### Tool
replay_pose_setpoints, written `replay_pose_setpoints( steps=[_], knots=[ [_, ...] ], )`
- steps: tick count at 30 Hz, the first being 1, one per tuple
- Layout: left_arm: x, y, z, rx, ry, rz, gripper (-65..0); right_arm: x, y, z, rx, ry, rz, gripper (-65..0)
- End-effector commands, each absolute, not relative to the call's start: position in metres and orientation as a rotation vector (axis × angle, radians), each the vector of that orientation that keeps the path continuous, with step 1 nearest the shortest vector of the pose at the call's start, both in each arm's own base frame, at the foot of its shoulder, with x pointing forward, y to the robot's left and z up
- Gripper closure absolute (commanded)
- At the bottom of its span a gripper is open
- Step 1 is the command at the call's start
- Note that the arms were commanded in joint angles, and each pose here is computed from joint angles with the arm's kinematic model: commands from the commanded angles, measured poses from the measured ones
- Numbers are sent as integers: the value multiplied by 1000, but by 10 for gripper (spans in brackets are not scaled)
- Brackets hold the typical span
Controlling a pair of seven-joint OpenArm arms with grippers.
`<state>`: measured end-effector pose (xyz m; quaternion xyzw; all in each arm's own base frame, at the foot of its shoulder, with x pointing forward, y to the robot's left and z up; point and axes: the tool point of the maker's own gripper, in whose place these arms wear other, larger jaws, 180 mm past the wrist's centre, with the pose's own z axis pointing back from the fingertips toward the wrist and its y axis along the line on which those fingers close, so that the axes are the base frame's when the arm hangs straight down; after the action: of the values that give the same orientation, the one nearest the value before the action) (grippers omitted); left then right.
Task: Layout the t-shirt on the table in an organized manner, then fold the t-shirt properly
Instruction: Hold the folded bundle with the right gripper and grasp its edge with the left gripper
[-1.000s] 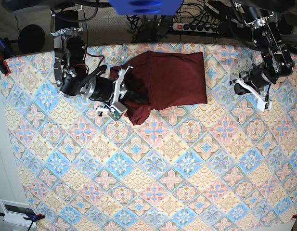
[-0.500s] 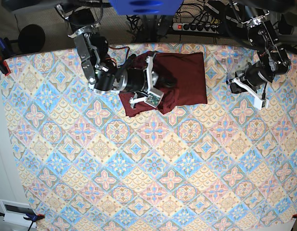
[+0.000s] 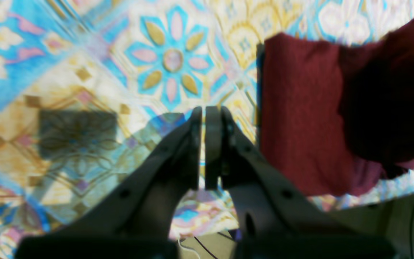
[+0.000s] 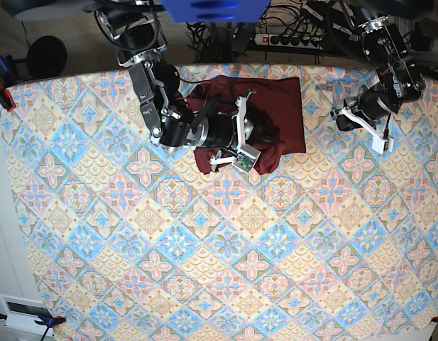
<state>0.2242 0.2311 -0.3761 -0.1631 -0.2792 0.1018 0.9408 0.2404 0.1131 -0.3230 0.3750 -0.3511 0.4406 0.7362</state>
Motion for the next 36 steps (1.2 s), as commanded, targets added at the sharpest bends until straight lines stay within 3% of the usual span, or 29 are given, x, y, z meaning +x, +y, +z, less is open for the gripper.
replay_pose_setpoints(
  steps=[1,10,17,26,30,33,36],
  knots=[
    [230,235,-368,-326,-605,198,-1,240,128,-303,879,-827,991,-7],
    [231,234,-367,-329,-610,196,-1,209,153,-296,933,-809,1103,-158],
    [231,234,-367,-329,-610,195,-1,226,120,-279,838,-902,1114,-158],
    [241,232,-345,-409,-658,157,-4,259,70,-293,721,-907,1001,-158],
    [249,218,-337,-437,-629,21,-5,259,69,-299,720,-890,993,-158],
    [249,214,-337,-445,-618,1,-39,259,69,-299,721,-888,992,-158],
    [249,204,-328,-534,-636,16,-120,259,69,-299,721,-888,993,-158]
  ],
)
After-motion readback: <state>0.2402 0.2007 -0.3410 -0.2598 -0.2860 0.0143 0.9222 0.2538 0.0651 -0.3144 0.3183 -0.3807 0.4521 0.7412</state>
